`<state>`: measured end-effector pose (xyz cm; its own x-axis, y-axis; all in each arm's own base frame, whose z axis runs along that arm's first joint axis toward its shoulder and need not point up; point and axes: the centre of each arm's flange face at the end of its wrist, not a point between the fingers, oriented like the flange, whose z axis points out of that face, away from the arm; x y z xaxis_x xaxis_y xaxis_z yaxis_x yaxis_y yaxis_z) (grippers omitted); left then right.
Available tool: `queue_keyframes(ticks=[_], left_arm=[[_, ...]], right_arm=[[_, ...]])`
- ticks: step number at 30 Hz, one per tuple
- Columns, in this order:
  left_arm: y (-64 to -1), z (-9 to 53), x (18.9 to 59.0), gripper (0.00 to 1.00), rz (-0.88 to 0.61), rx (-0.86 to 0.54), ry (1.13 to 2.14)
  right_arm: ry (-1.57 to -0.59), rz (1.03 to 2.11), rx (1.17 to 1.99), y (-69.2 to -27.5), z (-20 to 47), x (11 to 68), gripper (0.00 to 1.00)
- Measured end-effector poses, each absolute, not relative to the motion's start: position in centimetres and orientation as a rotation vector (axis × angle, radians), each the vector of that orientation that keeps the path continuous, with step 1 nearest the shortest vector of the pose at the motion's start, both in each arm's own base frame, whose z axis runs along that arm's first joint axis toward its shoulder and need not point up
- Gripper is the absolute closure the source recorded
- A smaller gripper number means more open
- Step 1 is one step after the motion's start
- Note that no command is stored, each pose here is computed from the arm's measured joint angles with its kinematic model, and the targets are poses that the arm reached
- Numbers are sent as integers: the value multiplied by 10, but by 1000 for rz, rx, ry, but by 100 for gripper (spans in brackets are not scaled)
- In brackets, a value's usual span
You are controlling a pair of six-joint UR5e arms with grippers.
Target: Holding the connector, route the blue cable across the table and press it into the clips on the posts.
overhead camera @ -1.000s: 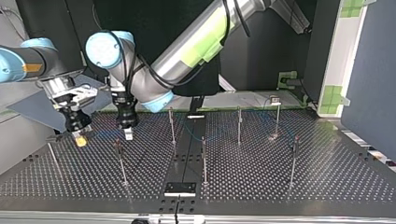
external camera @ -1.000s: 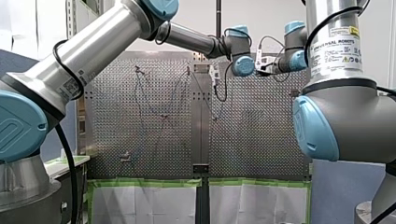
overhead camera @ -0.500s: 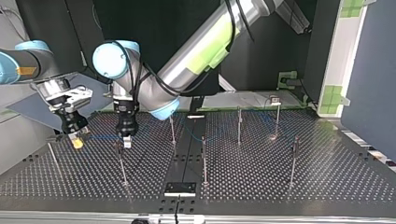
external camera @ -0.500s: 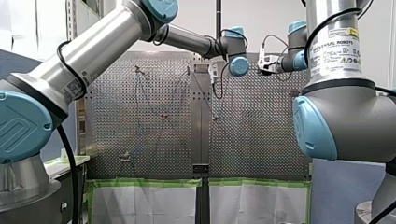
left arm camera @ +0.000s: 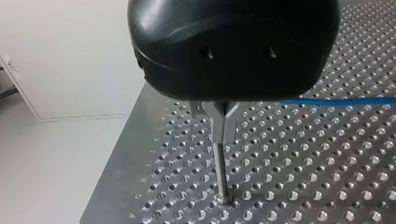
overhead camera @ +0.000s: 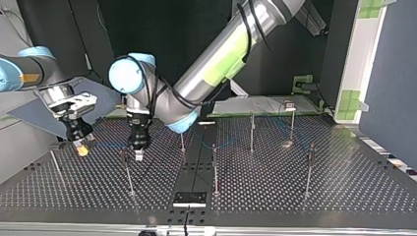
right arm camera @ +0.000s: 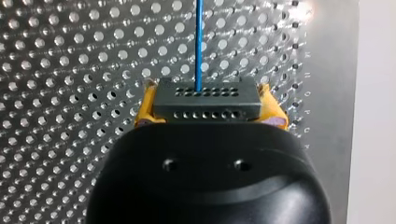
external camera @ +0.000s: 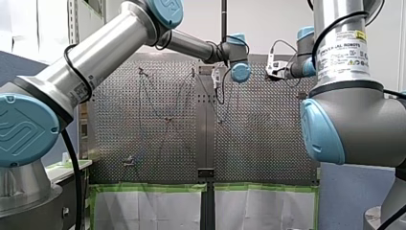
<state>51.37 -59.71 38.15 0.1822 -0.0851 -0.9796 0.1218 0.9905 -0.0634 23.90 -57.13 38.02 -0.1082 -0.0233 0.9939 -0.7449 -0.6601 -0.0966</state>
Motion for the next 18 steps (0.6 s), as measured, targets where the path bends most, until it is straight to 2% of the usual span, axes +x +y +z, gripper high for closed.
queue_keyframes(ticks=[18], left_arm=[[-579,388,545,100,-176,75,1354]], right_arm=[[-773,1876,1657,-580,390,234,100]])
